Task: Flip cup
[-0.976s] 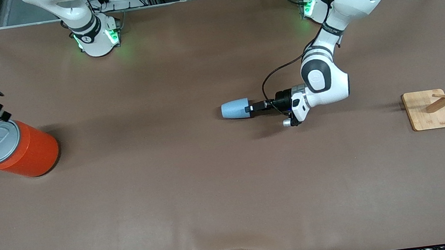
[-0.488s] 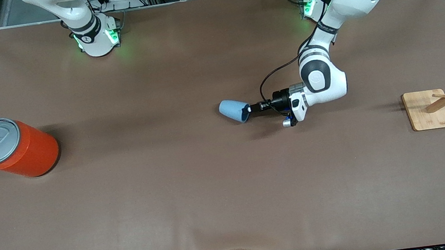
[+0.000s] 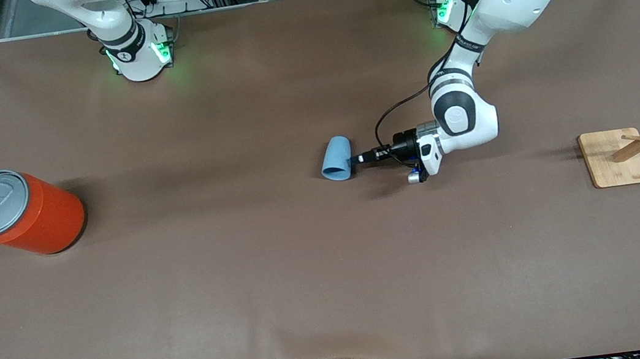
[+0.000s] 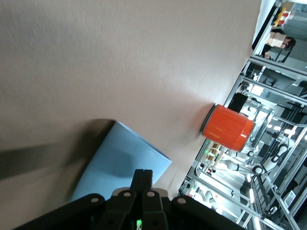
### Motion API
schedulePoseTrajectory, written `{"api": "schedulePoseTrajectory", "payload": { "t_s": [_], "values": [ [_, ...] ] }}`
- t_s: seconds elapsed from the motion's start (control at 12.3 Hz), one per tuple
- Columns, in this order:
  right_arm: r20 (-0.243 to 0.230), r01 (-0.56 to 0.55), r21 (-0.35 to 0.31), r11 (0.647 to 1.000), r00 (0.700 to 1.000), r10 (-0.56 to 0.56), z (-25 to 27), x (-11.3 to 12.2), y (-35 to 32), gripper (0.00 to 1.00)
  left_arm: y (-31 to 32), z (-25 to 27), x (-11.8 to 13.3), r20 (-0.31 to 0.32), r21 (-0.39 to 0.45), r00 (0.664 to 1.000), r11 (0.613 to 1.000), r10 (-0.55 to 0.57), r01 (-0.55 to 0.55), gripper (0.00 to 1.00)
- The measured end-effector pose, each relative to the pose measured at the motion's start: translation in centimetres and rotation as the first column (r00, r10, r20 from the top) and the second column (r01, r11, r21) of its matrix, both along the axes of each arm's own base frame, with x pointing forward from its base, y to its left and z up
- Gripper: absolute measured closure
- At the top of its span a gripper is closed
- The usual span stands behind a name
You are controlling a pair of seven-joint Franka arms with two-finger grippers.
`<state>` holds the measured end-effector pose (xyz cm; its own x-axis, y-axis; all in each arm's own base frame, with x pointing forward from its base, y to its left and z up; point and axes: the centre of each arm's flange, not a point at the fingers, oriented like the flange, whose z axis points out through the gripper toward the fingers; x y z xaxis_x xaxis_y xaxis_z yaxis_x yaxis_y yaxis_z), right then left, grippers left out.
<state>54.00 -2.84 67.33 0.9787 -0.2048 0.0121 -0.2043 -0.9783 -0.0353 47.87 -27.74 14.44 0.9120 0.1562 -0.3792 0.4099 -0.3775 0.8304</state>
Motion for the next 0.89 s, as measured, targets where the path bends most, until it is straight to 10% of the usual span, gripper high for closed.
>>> {"api": "schedulePoseTrajectory", "payload": {
  "t_s": [0.49, 0.89],
  "values": [
    [-0.006, -0.001, -0.001, 1.0, 1.0, 0.001, -0.2, 0.1, 0.0, 0.0, 4.1, 5.8, 6.9, 0.093, -0.009, 0.993, 0.997, 0.072, -0.072, 0.75],
    [-0.01, -0.001, -0.001, 1.0, 1.0, 0.001, -0.3, 0.1, 0.1, 0.0, 7.6, 14.7, 11.5, 0.044, 0.189, 0.999, 0.982, 0.011, -0.019, 0.17]
  ]
}}
